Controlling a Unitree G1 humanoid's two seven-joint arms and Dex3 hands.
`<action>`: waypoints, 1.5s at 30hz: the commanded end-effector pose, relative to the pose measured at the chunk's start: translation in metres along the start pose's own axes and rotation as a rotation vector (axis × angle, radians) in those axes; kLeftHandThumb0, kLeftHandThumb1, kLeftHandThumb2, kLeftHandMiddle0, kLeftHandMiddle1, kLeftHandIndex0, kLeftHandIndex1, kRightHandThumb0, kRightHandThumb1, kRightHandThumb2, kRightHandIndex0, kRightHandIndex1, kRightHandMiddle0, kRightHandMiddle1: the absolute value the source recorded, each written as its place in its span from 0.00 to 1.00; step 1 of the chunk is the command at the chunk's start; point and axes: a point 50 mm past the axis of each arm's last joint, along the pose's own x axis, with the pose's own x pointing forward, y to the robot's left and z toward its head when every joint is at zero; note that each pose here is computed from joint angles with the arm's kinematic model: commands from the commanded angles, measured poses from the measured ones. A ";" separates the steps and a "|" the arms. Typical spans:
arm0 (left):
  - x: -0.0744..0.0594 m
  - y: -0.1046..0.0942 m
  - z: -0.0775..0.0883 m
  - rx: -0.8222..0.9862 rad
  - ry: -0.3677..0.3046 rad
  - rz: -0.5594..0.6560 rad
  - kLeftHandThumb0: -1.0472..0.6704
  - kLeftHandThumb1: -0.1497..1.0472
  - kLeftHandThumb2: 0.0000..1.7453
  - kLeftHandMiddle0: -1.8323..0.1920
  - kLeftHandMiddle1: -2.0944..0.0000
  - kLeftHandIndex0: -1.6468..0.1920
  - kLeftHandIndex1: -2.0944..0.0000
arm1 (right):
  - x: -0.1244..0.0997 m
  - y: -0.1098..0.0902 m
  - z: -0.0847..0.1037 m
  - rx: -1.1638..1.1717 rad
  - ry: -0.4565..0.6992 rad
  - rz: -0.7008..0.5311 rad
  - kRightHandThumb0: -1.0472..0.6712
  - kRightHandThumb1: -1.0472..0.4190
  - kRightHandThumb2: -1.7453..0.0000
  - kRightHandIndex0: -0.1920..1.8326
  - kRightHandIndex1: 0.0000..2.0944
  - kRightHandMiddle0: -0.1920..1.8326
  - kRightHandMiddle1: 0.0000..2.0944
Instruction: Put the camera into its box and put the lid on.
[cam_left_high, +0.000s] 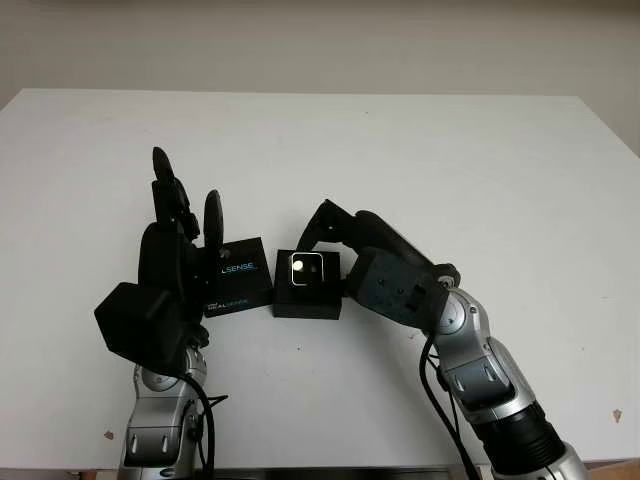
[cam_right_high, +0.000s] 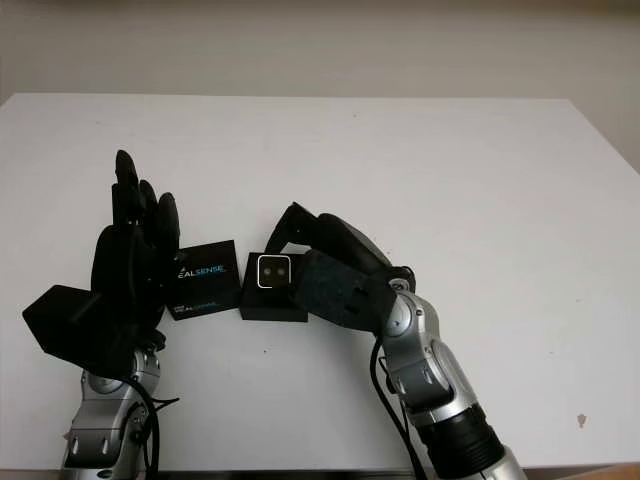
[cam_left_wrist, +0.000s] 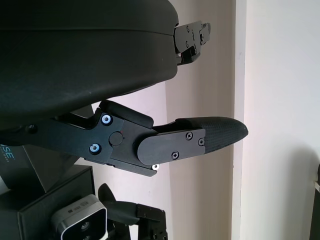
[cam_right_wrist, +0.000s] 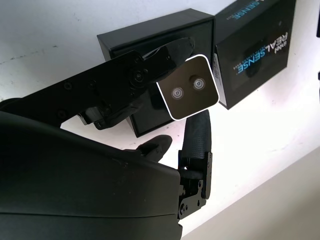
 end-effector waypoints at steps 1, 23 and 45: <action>-0.002 0.002 0.004 -0.004 -0.015 0.005 0.19 1.00 0.30 1.00 1.00 1.00 1.00 | -0.002 -0.001 0.005 -0.015 -0.021 -0.005 0.40 0.01 0.97 0.29 0.16 0.26 0.99; -0.002 0.004 0.007 -0.008 -0.024 0.006 0.19 1.00 0.30 1.00 1.00 1.00 1.00 | -0.004 -0.004 -0.004 -0.080 0.001 -0.018 0.40 0.00 0.97 0.28 0.18 0.27 1.00; -0.003 0.005 0.008 0.009 -0.023 0.005 0.19 1.00 0.30 1.00 1.00 1.00 1.00 | -0.005 0.002 -0.003 -0.097 0.012 0.032 0.39 0.01 0.97 0.27 0.18 0.26 0.98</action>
